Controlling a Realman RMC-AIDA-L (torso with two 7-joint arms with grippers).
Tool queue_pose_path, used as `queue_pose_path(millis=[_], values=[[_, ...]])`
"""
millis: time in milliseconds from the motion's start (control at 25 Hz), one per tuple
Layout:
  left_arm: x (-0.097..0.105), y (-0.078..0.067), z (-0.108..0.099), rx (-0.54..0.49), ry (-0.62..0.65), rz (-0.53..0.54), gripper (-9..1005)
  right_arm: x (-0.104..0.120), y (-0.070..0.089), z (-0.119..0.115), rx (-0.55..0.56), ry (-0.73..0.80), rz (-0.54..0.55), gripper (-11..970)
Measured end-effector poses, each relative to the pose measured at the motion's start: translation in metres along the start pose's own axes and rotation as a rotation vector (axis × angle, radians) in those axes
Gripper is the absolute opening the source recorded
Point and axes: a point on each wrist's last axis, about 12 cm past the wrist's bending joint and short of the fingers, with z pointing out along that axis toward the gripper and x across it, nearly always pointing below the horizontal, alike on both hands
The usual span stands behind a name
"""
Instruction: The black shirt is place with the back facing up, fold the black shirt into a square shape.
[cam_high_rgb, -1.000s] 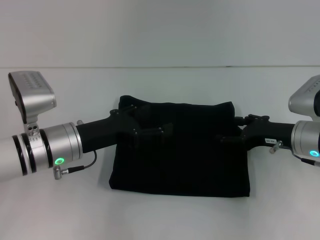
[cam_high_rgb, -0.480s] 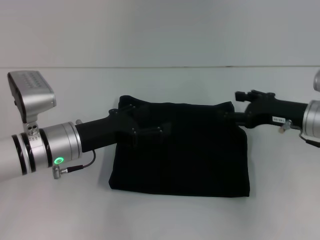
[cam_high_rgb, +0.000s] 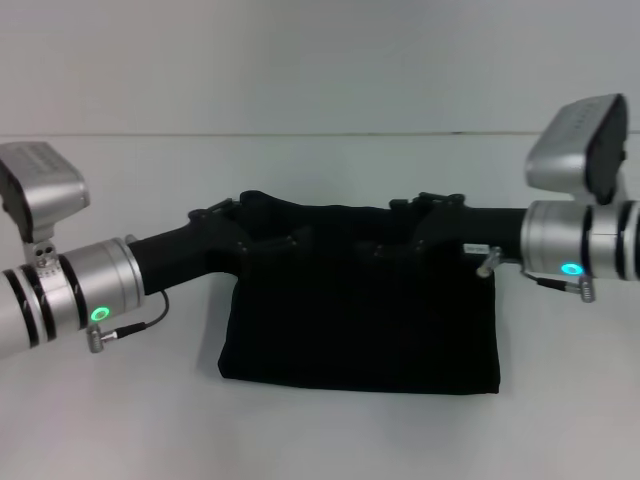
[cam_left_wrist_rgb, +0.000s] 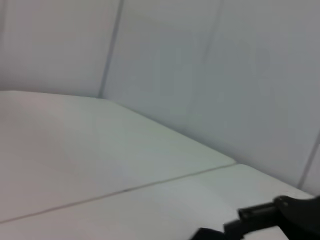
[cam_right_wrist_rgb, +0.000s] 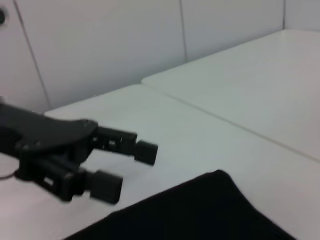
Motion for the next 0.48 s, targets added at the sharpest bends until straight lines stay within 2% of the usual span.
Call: queue_pose_path(millis=[240,480], values=[[0.002,0.01,-0.012,-0.067,-0.022,-0.023,866,0.004,0.003,0.015,0.022,0.061,-0.021,941],[0.002,0.012,-0.015,-0.081,-0.029,-0.028,863,0.008,0.006,0.024,0.035,0.117,-0.05,941]])
